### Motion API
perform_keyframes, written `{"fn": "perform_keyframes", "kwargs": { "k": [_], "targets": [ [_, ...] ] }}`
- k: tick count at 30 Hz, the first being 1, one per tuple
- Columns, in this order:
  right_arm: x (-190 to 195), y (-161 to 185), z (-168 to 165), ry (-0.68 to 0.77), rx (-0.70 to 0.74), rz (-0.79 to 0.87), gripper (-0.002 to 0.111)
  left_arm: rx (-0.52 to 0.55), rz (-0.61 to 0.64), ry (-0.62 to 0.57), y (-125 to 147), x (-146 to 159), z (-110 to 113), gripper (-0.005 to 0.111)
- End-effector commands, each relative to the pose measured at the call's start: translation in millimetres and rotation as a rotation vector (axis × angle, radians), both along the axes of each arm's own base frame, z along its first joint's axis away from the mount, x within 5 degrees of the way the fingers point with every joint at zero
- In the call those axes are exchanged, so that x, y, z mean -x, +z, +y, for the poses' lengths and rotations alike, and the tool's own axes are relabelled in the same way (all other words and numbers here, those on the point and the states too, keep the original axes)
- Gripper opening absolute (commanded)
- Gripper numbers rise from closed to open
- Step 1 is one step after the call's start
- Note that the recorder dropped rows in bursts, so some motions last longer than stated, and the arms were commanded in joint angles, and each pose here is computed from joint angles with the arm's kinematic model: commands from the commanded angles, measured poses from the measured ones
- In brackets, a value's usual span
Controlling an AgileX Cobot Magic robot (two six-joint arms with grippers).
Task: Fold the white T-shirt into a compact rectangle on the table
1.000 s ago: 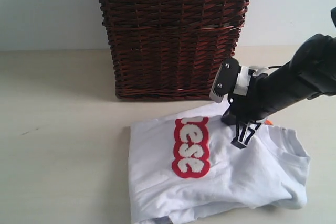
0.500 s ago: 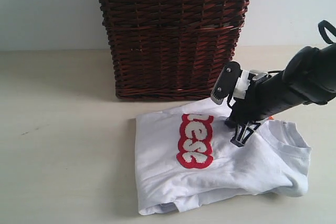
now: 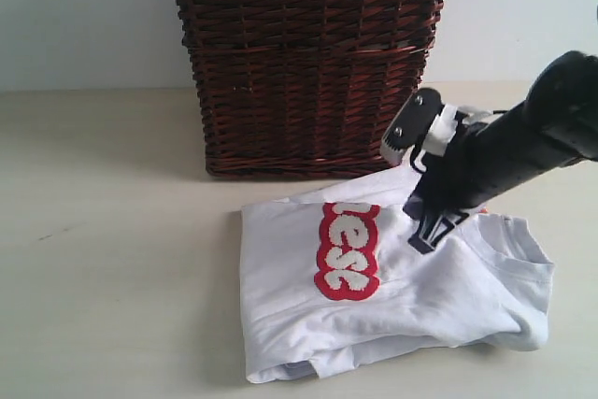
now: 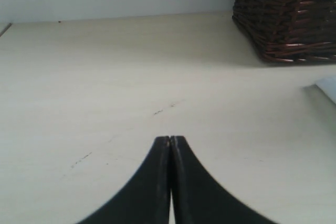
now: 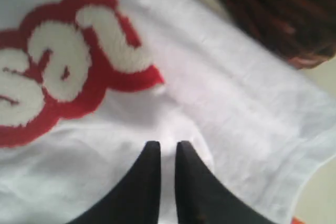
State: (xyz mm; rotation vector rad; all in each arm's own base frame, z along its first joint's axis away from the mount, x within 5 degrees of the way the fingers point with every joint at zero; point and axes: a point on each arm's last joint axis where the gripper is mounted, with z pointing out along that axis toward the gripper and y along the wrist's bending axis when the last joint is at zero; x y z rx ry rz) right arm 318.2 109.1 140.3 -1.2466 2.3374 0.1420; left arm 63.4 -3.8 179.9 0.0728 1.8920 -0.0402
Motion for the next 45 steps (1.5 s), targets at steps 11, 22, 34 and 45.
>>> {"fn": "perform_keyframes", "kwargs": {
  "k": [11, 22, 34, 45],
  "targets": [
    [17.0, -63.2, 4.3, 0.137, 0.195, 0.252, 0.0, 0.001, -0.01, 0.003, 1.2, 0.2, 0.2, 0.0],
    [19.0, -29.9, 33.9, -0.04, -0.028, 0.202, 0.0, 0.001, -0.01, 0.003, 1.2, 0.2, 0.2, 0.0],
    [7.8, 161.3, -14.6, -0.842, -0.614, -0.67, 0.0, 0.001, -0.01, 0.003, 1.2, 0.2, 0.2, 0.0],
    [122.8, 155.4, -72.1, -0.385, -0.183, -1.087, 0.0, 0.001, -0.01, 0.003, 1.2, 0.2, 0.2, 0.0]
  ]
}}
